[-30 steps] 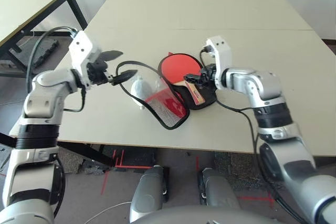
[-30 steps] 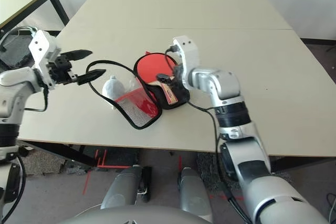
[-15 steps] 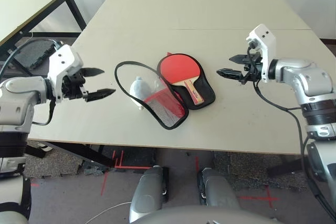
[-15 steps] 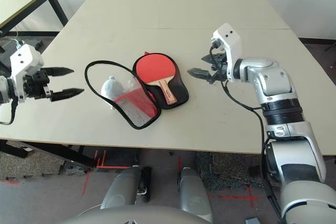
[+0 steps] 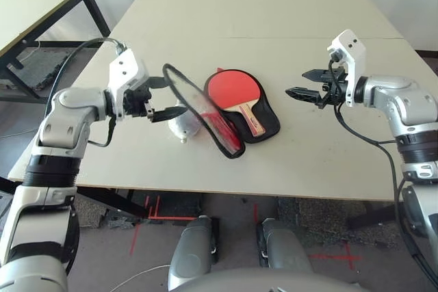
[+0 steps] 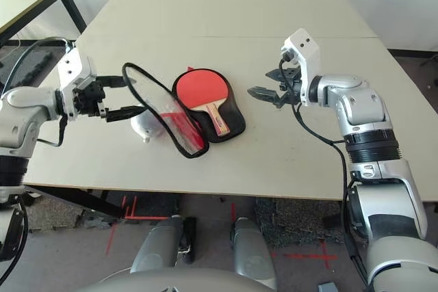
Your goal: Store the ping-pong paddle in its case and zip it.
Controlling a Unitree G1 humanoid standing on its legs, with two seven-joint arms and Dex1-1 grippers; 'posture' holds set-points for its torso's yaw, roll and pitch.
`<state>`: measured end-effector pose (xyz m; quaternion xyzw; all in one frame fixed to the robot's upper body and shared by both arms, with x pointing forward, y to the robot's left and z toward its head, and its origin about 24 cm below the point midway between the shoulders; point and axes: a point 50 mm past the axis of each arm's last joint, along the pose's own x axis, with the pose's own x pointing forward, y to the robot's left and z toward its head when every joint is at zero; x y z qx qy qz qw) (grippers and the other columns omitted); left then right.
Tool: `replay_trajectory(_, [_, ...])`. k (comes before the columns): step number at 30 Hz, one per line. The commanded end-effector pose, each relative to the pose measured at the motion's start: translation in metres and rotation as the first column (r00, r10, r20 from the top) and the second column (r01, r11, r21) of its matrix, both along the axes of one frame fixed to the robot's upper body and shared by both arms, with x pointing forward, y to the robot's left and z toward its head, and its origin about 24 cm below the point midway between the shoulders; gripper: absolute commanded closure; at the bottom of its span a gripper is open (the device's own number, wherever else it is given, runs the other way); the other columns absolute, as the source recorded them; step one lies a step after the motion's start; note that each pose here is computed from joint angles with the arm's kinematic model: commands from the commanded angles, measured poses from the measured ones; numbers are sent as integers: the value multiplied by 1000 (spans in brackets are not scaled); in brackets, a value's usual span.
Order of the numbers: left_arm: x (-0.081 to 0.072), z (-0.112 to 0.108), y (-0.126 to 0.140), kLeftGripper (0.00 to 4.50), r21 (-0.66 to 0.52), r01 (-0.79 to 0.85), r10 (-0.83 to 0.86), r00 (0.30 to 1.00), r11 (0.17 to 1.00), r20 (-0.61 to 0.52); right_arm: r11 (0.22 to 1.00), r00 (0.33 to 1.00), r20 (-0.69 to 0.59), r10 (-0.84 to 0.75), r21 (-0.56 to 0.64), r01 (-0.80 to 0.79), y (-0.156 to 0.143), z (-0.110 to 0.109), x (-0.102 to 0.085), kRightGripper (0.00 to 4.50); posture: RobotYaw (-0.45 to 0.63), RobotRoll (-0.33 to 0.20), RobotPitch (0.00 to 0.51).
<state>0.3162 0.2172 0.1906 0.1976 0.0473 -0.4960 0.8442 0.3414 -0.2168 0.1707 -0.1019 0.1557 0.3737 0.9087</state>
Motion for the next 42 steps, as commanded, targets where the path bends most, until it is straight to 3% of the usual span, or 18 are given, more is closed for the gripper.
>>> replay_trajectory(1, [11, 3, -14, 0, -17, 0, 1, 999, 1000, 53, 1000, 1000, -2, -4, 12, 4, 2, -2, -2, 21, 92, 0, 82])
replay_trajectory(10, [46, -7, -80, 0, -155, -4, 18, 996, 988, 87, 1000, 999, -49, -13, 27, 14, 8, -11, -7, 21, 67, 0, 77])
replay_trajectory(18, [62, -30, -112, 0, -169, -17, 26, 998, 986, 52, 984, 961, -276, 15, 174, 35, 10, -26, -20, 21, 57, 0, 87])
replay_trajectory(24, [57, -28, -98, 0, -178, 15, -8, 999, 984, 40, 966, 930, -368, 15, 245, 82, 8, -41, -28, 21, 70, 0, 93])
replay_trajectory(33, [33, -29, -63, 0, -147, 45, -46, 999, 988, -9, 939, 889, -459, 5, 308, 154, 13, -65, -27, 21, 111, 0, 92])
replay_trajectory(37, [16, -29, -53, 0, -167, 80, -91, 994, 983, -61, 921, 865, -501, 18, 345, 181, 17, -78, -29, 21, 127, 0, 93])
replay_trajectory(42, [2, -30, -34, 0, -131, 41, -53, 995, 991, -86, 923, 845, -535, 13, 331, 196, 18, -93, -32, 21, 142, 0, 97])
